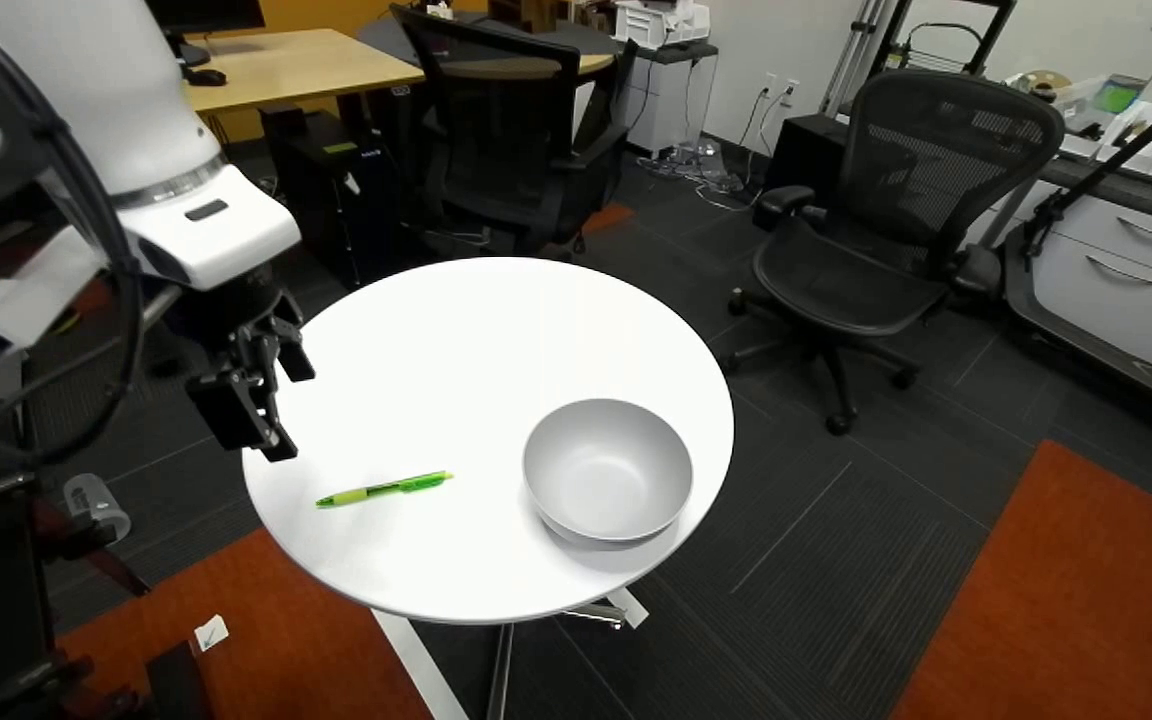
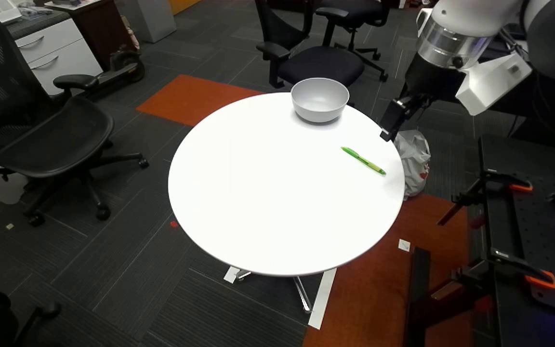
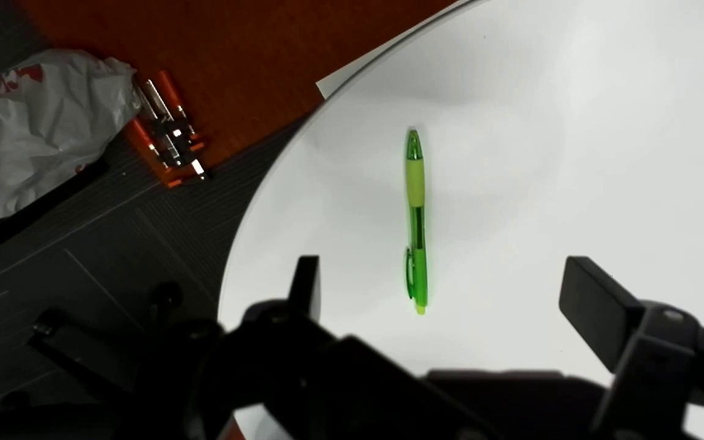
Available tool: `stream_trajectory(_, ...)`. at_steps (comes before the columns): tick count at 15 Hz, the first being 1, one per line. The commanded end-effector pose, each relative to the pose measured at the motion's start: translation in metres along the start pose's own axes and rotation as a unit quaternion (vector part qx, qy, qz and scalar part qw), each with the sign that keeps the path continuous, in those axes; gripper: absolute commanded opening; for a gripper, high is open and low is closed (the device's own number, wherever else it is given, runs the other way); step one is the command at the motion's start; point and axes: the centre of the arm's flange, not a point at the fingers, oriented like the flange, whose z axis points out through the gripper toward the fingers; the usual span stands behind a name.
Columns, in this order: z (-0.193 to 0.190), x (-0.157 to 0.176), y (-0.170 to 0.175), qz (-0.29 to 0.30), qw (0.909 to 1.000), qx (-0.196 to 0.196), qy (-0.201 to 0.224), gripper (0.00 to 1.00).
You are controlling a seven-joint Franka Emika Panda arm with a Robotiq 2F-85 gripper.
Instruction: Pick up the pen from the table and put it in the bowl
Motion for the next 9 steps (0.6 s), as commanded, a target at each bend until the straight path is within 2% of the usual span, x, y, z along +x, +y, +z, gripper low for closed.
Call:
stream_trajectory(1,0.037,0.015,-0.008,0.011,0.9999,-0.006,-0.005,1.00)
stream_trajectory(9,0.091,0.028,-0.015,0.017,0.9994,-0.010,-0.029,1.00)
